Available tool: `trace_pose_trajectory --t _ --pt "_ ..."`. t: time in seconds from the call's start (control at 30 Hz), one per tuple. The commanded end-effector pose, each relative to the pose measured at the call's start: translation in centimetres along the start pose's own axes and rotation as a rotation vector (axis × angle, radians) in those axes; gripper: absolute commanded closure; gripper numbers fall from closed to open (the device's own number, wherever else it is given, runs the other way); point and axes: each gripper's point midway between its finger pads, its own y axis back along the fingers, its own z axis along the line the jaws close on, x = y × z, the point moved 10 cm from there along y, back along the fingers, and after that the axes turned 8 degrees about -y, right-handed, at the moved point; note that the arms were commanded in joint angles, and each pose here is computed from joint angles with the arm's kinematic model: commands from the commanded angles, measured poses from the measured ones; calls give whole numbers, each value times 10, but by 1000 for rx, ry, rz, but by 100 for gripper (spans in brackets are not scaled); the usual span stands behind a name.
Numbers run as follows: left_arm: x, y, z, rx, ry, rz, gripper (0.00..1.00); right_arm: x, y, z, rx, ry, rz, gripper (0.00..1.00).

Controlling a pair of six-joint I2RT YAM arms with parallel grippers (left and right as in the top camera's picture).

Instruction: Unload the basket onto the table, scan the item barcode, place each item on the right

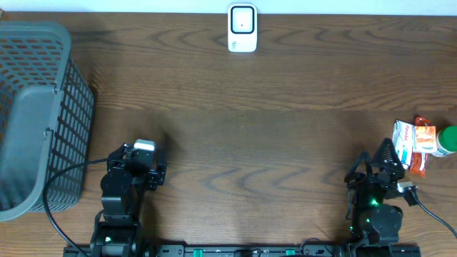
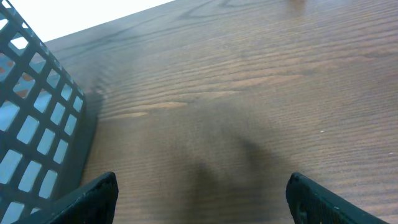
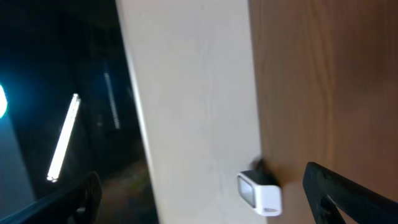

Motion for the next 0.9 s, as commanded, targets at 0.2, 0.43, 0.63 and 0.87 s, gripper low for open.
trace_pose_trajectory --t 0.2,0.43,0.63,0.87 --pt "-1 1 1 -9 9 -6 13 5 0 -5 -4 910 73 1" --pt "-1 1 1 -9 9 -7 13 7 1 -5 -36 1463 97 1" --pt "-1 1 1 -9 8 -7 13 7 1 -5 -36 1462 98 1" --pt "-1 1 1 -9 8 -6 13 6 1 -5 -36 1462 97 1"
